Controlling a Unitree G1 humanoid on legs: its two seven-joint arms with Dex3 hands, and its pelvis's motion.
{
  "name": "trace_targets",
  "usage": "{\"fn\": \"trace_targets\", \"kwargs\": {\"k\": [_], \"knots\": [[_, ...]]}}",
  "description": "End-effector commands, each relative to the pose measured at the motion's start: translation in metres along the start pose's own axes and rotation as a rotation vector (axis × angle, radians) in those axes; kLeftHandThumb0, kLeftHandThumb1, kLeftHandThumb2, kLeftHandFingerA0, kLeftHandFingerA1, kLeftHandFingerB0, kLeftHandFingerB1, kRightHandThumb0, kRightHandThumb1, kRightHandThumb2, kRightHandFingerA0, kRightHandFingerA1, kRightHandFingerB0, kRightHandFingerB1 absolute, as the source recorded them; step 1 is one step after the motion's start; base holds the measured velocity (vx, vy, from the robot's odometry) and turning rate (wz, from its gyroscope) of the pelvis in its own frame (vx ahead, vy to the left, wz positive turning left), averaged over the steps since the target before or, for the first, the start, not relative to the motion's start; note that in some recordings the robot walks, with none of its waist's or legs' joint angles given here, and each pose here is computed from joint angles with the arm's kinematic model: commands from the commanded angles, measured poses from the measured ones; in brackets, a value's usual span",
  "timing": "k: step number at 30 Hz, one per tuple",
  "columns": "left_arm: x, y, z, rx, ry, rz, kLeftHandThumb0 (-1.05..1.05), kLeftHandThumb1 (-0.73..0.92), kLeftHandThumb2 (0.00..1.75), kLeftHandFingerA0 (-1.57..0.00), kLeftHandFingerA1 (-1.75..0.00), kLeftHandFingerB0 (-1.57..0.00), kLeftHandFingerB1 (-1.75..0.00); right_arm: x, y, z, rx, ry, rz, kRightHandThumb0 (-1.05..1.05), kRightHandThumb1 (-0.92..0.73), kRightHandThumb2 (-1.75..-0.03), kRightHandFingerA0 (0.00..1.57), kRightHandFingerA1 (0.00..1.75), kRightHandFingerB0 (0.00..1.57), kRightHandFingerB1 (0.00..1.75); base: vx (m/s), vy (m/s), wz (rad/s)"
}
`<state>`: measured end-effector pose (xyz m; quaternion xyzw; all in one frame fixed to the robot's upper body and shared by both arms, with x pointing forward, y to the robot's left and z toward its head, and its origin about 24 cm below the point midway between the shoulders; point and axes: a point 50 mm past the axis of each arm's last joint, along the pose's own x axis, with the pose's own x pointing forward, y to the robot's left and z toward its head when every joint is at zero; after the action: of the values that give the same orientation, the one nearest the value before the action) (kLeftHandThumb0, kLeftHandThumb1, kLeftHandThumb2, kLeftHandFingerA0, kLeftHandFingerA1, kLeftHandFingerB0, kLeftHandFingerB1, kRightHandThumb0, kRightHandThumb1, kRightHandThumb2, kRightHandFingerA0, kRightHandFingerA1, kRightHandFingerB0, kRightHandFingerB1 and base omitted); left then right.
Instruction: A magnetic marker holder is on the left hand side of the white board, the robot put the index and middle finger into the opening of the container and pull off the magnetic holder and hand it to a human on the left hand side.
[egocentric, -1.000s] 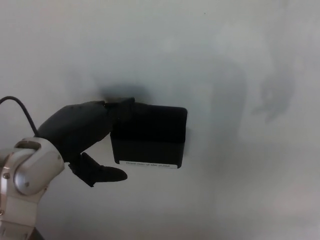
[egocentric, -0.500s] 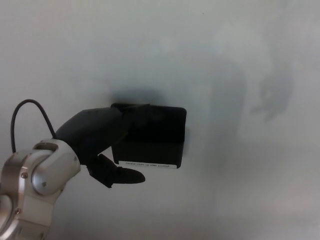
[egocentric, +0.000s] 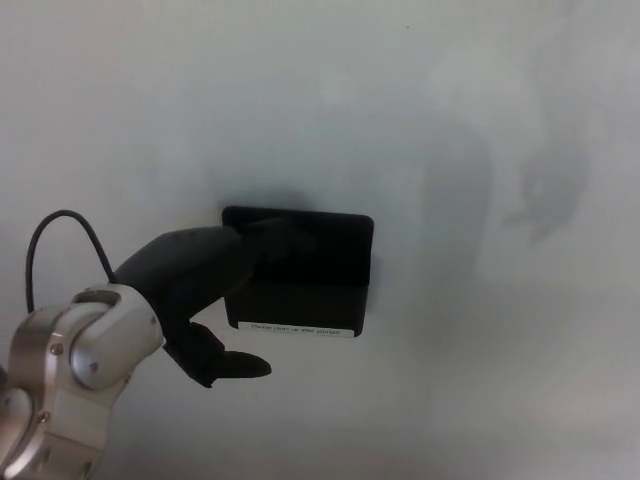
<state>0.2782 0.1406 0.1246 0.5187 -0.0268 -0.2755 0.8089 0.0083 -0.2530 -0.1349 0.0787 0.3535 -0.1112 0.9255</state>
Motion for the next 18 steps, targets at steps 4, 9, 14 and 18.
{"fn": "trace_targets", "kwargs": {"k": [4,9,14,18], "knots": [[0.005,0.004,-0.019,-0.029,0.085,-0.002,-0.71,0.52,0.57,-0.26,-0.33,-0.21,-0.29,0.0,-0.004,0.002,-0.024,0.001,-0.015,-0.59,-0.64,-0.6,0.81,0.55,0.55,0.38,0.0,0.0,0.0],[0.006,0.003,-0.025,-0.042,0.111,-0.018,-0.72,0.52,0.57,-0.26,-0.33,-0.21,-0.28,0.0,-0.003,0.003,-0.012,-0.01,-0.003,-0.55,-0.65,-0.6,0.81,0.56,0.56,0.38,0.0,0.0,0.0],[0.008,0.001,-0.03,-0.051,0.126,-0.034,-0.72,0.52,0.57,-0.25,-0.32,-0.21,-0.28,0.0,-0.003,0.003,0.0,-0.012,0.002,-0.53,-0.66,-0.6,0.8,0.54,0.55,0.38,0.0,0.0,0.0],[0.014,0.004,-0.033,-0.047,0.143,-0.066,-0.33,0.21,0.86,-0.08,-0.5,-0.07,-0.49,0.001,-0.002,0.003,-0.009,-0.013,0.004,-0.57,-0.66,-0.6,0.8,0.55,0.54,0.38,0.0,0.0,0.0]]}}
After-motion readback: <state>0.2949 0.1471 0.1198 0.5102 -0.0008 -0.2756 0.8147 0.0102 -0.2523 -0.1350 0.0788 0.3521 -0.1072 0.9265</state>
